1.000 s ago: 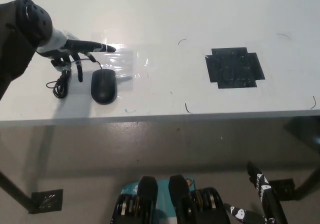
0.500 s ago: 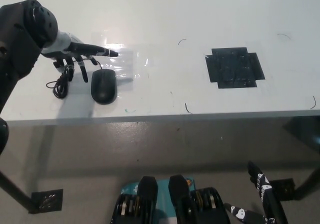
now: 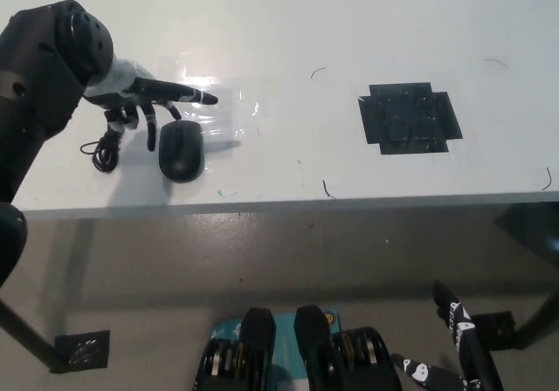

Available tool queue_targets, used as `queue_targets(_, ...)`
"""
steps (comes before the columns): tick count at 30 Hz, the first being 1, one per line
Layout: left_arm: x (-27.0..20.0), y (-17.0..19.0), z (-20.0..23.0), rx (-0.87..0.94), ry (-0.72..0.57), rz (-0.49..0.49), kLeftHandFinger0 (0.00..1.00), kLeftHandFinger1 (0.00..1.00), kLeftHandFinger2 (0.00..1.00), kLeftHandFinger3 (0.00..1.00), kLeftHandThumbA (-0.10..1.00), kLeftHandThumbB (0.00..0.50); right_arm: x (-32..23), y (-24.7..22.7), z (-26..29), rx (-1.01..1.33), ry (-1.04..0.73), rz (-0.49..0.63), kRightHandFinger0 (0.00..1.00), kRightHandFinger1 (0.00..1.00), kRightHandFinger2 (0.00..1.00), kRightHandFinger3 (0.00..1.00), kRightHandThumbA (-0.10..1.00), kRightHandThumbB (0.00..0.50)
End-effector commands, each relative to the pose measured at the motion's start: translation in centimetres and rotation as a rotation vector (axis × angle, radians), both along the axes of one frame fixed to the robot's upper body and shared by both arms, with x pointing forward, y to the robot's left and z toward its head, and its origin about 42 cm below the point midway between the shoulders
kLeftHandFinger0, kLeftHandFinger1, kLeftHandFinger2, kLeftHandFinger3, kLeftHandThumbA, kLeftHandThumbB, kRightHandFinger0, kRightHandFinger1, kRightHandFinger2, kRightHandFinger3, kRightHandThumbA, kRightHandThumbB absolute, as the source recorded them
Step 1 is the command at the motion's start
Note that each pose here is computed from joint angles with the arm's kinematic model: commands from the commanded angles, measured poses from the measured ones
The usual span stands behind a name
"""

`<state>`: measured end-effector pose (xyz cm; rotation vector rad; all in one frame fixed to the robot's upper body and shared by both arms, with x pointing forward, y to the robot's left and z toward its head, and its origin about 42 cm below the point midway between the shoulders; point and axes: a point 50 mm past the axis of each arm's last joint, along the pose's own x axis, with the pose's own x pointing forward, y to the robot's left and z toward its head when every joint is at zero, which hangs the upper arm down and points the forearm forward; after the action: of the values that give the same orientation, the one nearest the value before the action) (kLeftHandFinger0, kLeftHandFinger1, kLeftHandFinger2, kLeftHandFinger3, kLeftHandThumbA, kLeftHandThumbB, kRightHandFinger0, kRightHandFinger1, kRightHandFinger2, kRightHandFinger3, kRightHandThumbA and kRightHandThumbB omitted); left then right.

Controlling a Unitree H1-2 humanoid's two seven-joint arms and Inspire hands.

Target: The robot uses left hand to click on the left button of the black mouse, which is placed on the left area of the table

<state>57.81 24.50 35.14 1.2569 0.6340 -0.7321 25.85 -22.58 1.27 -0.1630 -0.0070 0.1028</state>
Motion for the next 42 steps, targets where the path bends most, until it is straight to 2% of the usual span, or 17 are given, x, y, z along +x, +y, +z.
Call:
queue_targets(1, 0.1, -0.6, 0.9, 0.030, -0.004, 0.001, 0.00, 0.04, 0.36, 1.00, 1.00, 0.387, 1.1, -0.2, 1.6, -0.005, -0.096, 0.013, 1.00, 1.00, 1.00, 1.00, 1.00, 0.395)
queue_targets(3, 0.0, -0.6, 0.5, 0.029, 0.003, -0.021, 0.00, 0.15, 0.54, 0.90, 1.00, 0.370, 1.2, -0.1, 1.6, 0.000, -0.096, 0.014, 1.00, 1.00, 1.00, 1.00, 1.00, 0.394)
queue_targets(4, 0.0, -0.5, 0.3, 0.027, 0.014, -0.016, 0.00, 0.15, 0.55, 0.67, 1.00, 0.396, 1.3, 0.0, 1.7, 0.000, -0.100, 0.014, 1.00, 1.00, 1.00, 1.00, 1.00, 0.396)
queue_targets(6, 0.0, -0.5, -0.2, 0.025, 0.033, -0.002, 0.00, 0.17, 0.54, 0.72, 1.00, 0.403, 1.3, 0.0, 1.7, -0.003, -0.102, 0.015, 1.00, 1.00, 1.00, 1.00, 1.00, 0.396)
queue_targets(7, 0.0, -0.5, -0.6, 0.042, 0.033, -0.003, 0.00, 0.16, 0.53, 0.53, 1.00, 0.427, 1.3, 0.0, 1.8, -0.002, -0.104, 0.019, 1.00, 1.00, 1.00, 1.00, 1.00, 0.398)
queue_targets(9, 0.1, -0.4, -1.0, 0.062, 0.051, -0.011, 0.00, 0.18, 0.56, 0.44, 1.00, 0.439, 1.5, 0.0, 2.0, -0.002, -0.110, 0.018, 1.00, 1.00, 1.00, 1.00, 1.00, 0.392)
queue_targets(12, 0.1, -0.3, -1.5, 0.068, 0.057, 0.012, 0.00, 0.17, 0.58, 0.55, 1.00, 0.466, 1.6, -0.1, 2.0, -0.006, -0.113, 0.018, 1.00, 1.00, 1.00, 1.00, 1.00, 0.389)
queue_targets(16, 0.1, -0.1, -2.1, 0.085, 0.061, 0.011, 0.00, 0.09, 0.48, 0.37, 1.00, 0.491, 1.7, -0.2, 2.0, -0.008, -0.114, 0.011, 1.00, 1.00, 1.00, 1.00, 1.00, 0.391)
queue_targets(17, 0.1, -0.1, -2.1, 0.087, 0.058, 0.004, 0.00, 0.11, 0.52, 0.67, 1.00, 0.474, 1.7, -0.2, 2.0, -0.005, -0.112, 0.010, 1.00, 1.00, 1.00, 1.00, 1.00, 0.395)
queue_targets(19, 0.2, -0.2, -2.1, 0.093, 0.054, -0.007, 0.00, 0.10, 0.50, 0.32, 1.00, 0.473, 1.7, -0.1, 1.9, -0.003, -0.110, 0.009, 1.00, 1.00, 1.00, 1.00, 1.00, 0.394)
queue_targets(22, 0.3, -0.2, -1.8, 0.102, 0.047, -0.021, 0.00, 0.14, 0.56, 0.59, 1.00, 0.471, 1.7, -0.1, 1.9, -0.003, -0.109, 0.006, 1.00, 1.00, 1.00, 1.00, 1.00, 0.398)
queue_targets(23, 0.3, -0.2, -1.7, 0.094, 0.044, -0.008, 0.00, 0.14, 0.57, 1.00, 1.00, 0.466, 1.6, 0.0, 1.9, 0.002, -0.108, 0.007, 1.00, 1.00, 1.00, 1.00, 1.00, 0.399)
queue_targets(27, 0.3, -0.3, -1.4, 0.088, 0.029, -0.010, 0.00, 0.13, 0.55, 1.00, 1.00, 0.476, 1.4, -0.1, 1.8, 0.000, -0.105, 0.007, 1.00, 1.00, 1.00, 1.00, 1.00, 0.399)
queue_targets(28, 0.4, -0.2, -1.1, 0.082, 0.026, -0.005, 0.00, 0.10, 0.49, 0.69, 1.00, 0.466, 1.4, -0.1, 1.8, -0.006, -0.106, 0.007, 1.00, 1.00, 1.00, 1.00, 1.00, 0.397)
queue_targets(29, 0.4, -0.2, -0.9, 0.085, 0.019, -0.011, 0.00, 0.11, 0.50, 1.00, 1.00, 0.457, 1.2, 0.0, 1.6, -0.004, -0.100, 0.005, 1.00, 1.00, 1.00, 1.00, 1.00, 0.397)
queue_targets(36, 0.4, 1.5, 6.2, -0.043, -0.175, -0.048, 0.00, 0.29, 0.69, 1.00, 1.00, 0.463, 1.1, 0.0, 1.5, -0.002, -0.096, -0.001, 1.00, 1.00, 1.00, 1.00, 1.00, 0.401)
queue_targets(42, -4.5, 2.8, 19.2, -0.415, -0.405, -0.025, 0.00, 0.00, 0.25, 1.00, 1.00, 0.391, 0.8, -0.5, 1.3, -0.015, -0.088, -0.008, 1.00, 1.00, 1.00, 1.00, 1.00, 0.389)
